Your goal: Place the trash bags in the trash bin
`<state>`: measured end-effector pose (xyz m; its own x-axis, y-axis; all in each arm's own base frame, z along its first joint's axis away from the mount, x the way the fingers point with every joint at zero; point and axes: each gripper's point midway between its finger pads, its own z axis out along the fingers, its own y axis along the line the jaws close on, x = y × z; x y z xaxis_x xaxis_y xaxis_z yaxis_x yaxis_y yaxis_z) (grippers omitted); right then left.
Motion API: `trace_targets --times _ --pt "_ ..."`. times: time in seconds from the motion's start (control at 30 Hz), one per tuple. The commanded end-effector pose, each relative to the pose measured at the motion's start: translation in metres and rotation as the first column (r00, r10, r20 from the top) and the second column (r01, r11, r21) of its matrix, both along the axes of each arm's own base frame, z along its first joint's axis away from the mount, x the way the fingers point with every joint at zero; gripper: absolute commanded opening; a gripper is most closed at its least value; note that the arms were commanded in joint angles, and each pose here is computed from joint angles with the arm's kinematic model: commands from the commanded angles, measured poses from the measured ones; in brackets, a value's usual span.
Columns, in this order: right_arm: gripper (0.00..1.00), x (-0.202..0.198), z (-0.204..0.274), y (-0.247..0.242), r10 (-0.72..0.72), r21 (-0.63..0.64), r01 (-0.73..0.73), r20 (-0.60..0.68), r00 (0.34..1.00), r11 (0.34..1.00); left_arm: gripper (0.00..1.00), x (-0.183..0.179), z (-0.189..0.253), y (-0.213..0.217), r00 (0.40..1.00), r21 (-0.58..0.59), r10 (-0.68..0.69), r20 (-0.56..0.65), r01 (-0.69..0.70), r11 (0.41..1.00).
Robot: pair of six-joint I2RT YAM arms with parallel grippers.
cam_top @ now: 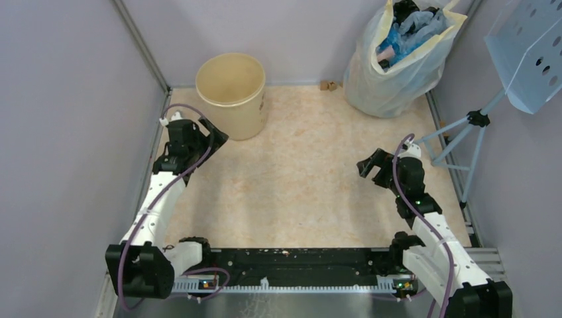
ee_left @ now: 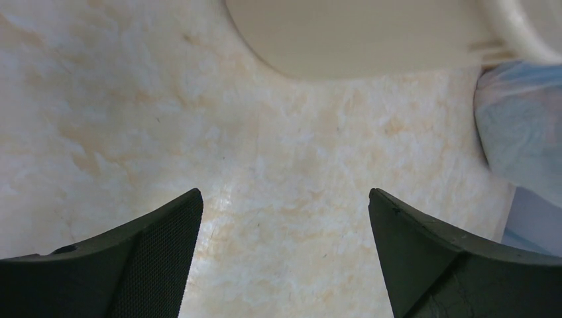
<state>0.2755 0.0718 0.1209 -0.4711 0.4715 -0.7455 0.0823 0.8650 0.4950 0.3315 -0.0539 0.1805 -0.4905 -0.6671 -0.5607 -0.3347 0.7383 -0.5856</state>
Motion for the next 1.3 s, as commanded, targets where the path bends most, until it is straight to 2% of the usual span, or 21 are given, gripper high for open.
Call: trace_targets --times 0.0,0.2,0.5,0.73,0.9,1.03,1.17,1.27 --pt "0.99 0.009 0.02 -0.004 -0.026 0.003 0.026 0.045 0.999 1.0 0.99 0.018 0.04 0.031 0.988 0.092 0.136 0.07 -0.142 0.986" --pt "0.98 0.006 0.007 -0.031 -0.186 -0.034 0.186 0.011 0.982 0.982 0.99 0.045 0.085 0.04 0.963 0.056 0.217 0.163 -0.228 0.972" --pt "0.97 0.004 0.01 -0.037 -0.216 -0.04 0.217 0.027 0.976 0.975 0.97 0.095 0.119 0.045 0.939 0.003 0.26 0.225 -0.267 0.964" --pt "0.97 0.001 0.009 -0.04 -0.228 -0.058 0.228 0.011 0.974 0.972 0.91 0.138 0.119 0.037 0.937 -0.075 0.25 0.244 -0.239 0.968" --pt "0.97 -0.001 0.014 -0.042 -0.235 -0.073 0.234 -0.007 0.972 0.97 0.68 0.153 0.101 0.02 0.966 -0.117 0.19 0.176 -0.171 0.978" --pt "0.96 -0.001 0.032 -0.04 -0.232 -0.058 0.232 -0.002 0.973 0.971 0.55 0.151 0.079 0.008 0.984 -0.149 0.154 0.09 -0.139 0.979" --pt "0.96 -0.001 0.051 -0.04 -0.231 -0.052 0.231 0.01 0.973 0.972 0.3 0.143 0.079 -0.006 0.994 -0.139 0.081 0.073 -0.07 0.988" --pt "0.96 -0.003 0.063 -0.038 -0.209 -0.058 0.209 0.016 0.978 0.976 0.2 0.131 0.086 -0.018 0.996 -0.114 0.009 0.085 0.001 0.994"
